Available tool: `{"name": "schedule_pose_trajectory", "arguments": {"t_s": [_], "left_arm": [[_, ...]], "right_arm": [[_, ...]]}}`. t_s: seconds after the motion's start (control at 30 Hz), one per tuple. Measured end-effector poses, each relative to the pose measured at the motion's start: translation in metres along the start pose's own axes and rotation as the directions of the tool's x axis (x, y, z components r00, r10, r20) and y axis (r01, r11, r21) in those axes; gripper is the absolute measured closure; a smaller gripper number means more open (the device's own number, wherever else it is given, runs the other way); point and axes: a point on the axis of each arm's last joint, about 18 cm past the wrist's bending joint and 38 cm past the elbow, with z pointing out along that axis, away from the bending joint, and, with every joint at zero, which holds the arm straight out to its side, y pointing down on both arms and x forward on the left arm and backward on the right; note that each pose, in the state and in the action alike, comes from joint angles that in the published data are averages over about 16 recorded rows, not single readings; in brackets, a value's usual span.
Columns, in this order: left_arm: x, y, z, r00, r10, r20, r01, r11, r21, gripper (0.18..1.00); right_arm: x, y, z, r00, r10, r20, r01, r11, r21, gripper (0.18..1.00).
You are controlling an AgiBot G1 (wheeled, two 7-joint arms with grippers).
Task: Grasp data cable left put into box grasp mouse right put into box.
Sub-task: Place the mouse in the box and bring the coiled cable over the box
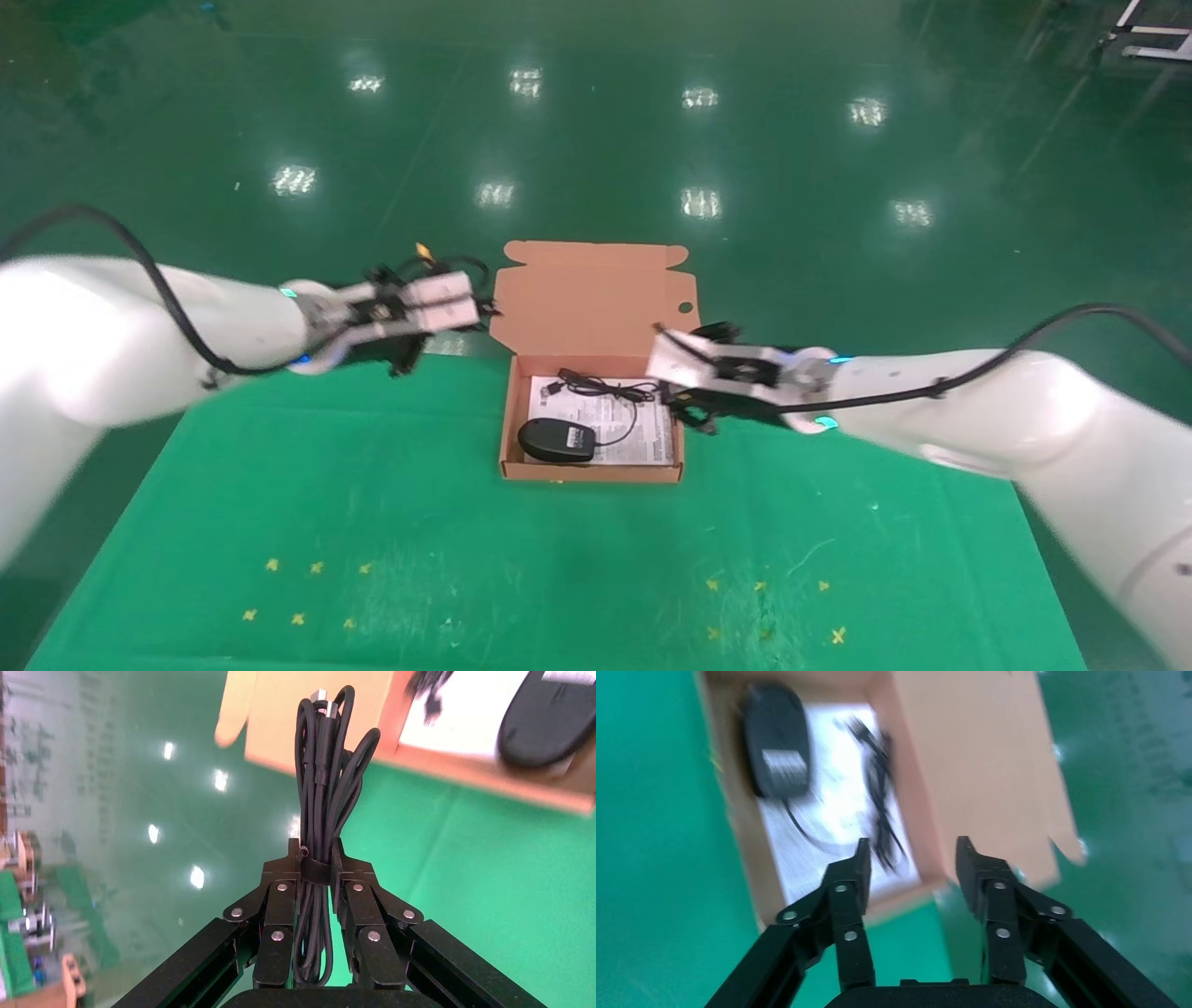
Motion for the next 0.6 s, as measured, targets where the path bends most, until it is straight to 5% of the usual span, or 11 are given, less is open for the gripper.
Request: {"name": "schedule_pose_trajectory", "arguments": {"t_s": [0.6], "left_arm": [[0.085,-0.061,0.054,0.996,0.047,-0.077,-0.033,0.984,0.176,0.929]], "right_arm": [[0.033,0.031,-0.072,0.997,-0.039,-0.063,0.035,0.997,-0.068,0.337]]}}
